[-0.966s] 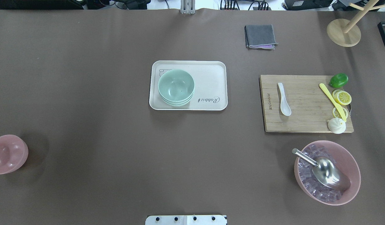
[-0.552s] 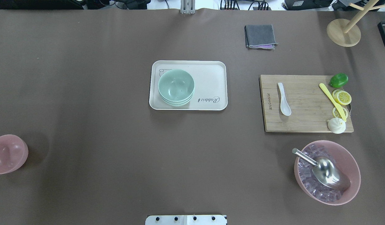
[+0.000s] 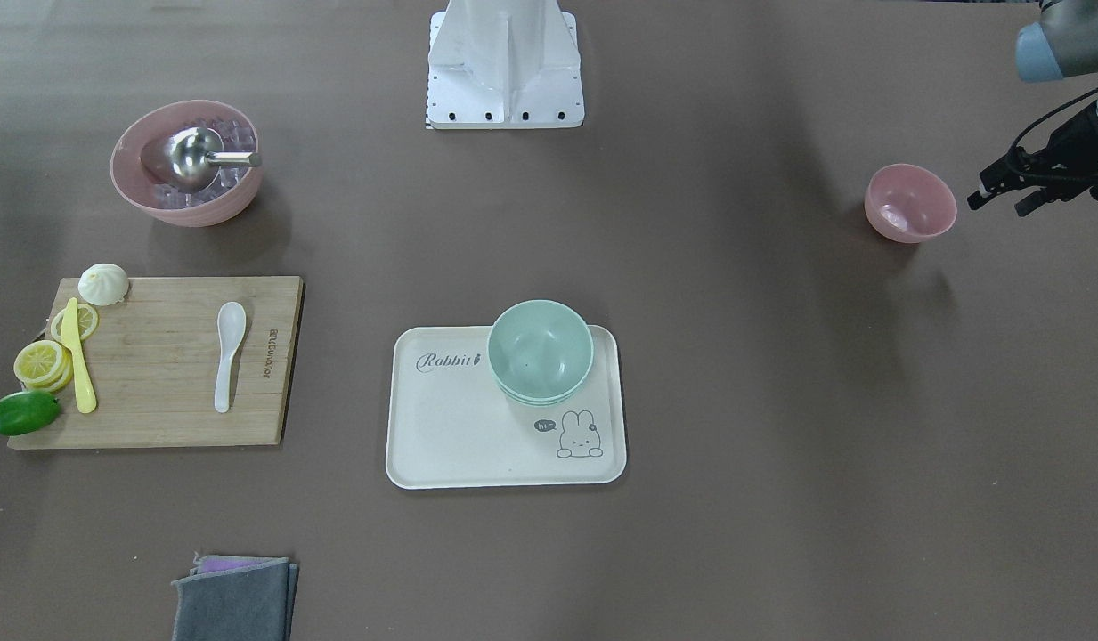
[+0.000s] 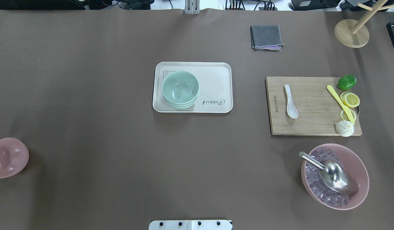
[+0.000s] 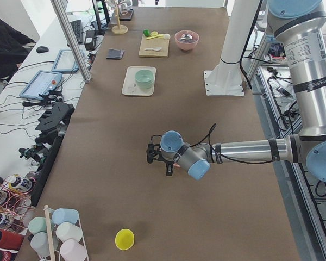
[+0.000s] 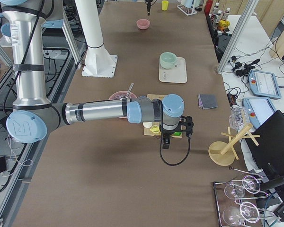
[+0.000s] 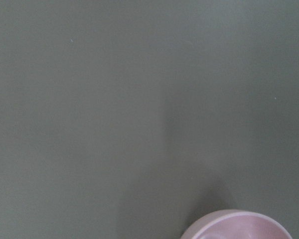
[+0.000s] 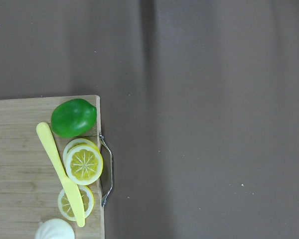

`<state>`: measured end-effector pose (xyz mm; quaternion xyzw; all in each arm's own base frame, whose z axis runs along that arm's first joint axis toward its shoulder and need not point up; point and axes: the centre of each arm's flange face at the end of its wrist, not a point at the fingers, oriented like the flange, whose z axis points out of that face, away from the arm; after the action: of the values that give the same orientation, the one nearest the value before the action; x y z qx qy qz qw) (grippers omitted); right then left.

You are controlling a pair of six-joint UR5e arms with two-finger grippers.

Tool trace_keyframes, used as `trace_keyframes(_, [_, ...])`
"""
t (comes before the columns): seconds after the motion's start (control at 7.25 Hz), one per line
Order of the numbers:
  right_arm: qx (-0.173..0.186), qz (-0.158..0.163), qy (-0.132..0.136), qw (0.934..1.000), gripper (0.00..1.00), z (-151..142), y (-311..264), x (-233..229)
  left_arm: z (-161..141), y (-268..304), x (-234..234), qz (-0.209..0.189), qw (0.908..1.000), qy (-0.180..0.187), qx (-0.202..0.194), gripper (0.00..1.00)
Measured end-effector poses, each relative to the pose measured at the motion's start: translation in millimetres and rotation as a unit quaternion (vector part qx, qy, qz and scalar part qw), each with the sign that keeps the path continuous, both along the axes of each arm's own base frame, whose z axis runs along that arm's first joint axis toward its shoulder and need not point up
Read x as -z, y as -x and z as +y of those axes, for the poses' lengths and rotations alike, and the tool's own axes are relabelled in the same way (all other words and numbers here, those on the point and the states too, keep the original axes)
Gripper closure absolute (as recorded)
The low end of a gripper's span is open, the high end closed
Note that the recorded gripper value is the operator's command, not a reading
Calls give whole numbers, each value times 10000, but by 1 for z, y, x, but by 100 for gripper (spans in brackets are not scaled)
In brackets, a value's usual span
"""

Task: Stack pink bowl on green and place spoon
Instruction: 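Reach the left gripper to the pink bowl and grasp its rim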

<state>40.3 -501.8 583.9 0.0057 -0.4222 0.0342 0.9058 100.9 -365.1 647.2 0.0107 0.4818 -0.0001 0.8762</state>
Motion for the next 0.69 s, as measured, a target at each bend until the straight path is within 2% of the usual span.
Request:
trace_keyframes(0.41, [12,0,27,10000,0,0,2,-1,13,-23,-13,-45,9994,144,-305,30])
trace_keyframes(0.69, [34,-4,42,10000,0,0,5,-2,16,-30,-17,-60,9990,157,-416,45])
